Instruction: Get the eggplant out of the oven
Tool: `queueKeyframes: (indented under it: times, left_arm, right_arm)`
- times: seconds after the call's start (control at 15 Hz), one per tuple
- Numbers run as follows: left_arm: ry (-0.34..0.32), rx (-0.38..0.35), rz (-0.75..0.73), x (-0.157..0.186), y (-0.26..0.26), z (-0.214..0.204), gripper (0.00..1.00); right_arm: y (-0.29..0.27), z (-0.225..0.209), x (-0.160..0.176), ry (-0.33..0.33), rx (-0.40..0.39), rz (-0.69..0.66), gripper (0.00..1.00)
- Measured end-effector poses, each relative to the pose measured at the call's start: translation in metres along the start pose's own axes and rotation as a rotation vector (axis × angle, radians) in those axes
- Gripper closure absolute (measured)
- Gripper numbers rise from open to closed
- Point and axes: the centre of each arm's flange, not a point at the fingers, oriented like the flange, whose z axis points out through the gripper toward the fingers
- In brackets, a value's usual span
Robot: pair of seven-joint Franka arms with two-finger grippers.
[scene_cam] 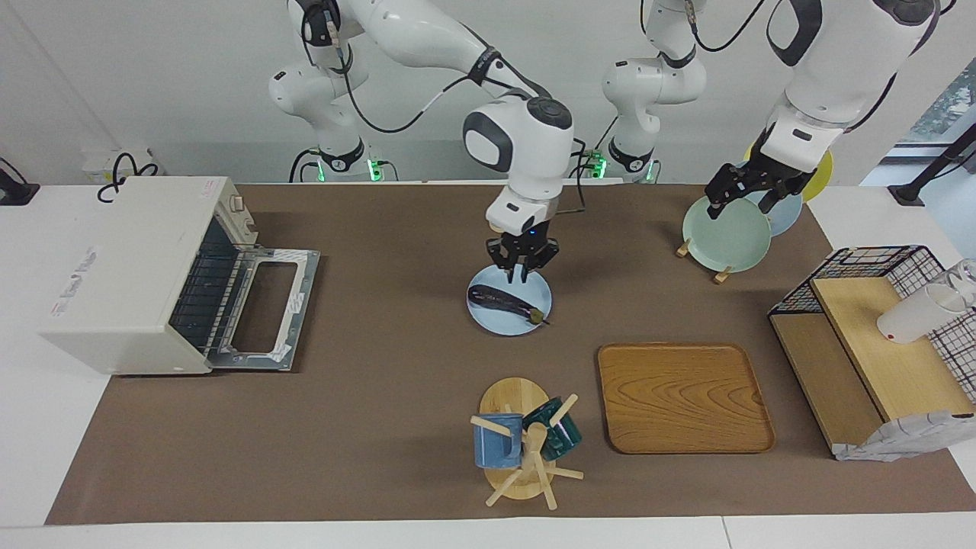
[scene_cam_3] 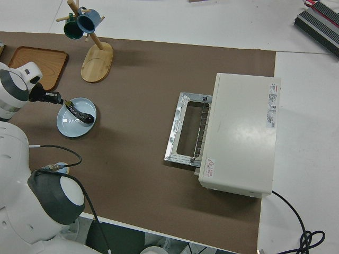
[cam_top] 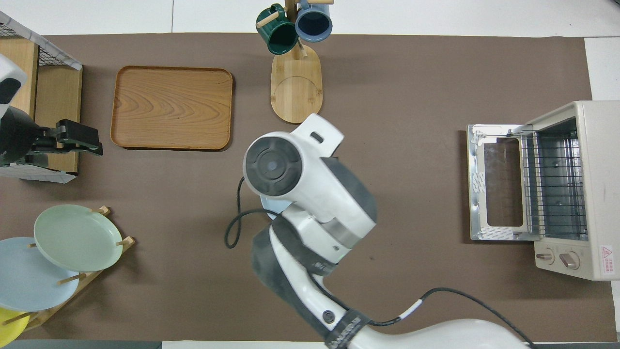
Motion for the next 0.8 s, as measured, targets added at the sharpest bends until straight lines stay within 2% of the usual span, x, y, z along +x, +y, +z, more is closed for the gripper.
queueKeyframes:
  times: [0.07, 0.27, 0.47, 0.6, 0.8]
  left_arm:
    - [-0.004, 0.001, -0.049, -0.003, 0.012, 0.002, 0.00]
    - [-0.004, 0.002, -0.242, -0.017, 0.063, 0.024, 0.00]
    - [0.000, -0.023, -0.391, -0.034, 0.113, 0.057, 0.00]
    - [-0.007, -0.041, -0.509, -0.045, 0.142, 0.073, 0.00]
    - [-0.014, -0.050, -0.715, -0.059, 0.198, 0.112, 0.00]
  right_arm:
    - [0.032, -0.006, 0.008, -0.026, -0.018, 0.000, 0.89]
    - [0.100, 0.019, 0.014, -0.108, -0.060, 0.015, 0.99]
    - [0.163, 0.067, 0.017, -0.180, -0.080, 0.046, 0.99]
    - [0.208, 0.095, 0.017, -0.189, -0.069, 0.063, 0.99]
    - [0.247, 0.136, -0.004, -0.179, -0.050, 0.101, 0.99]
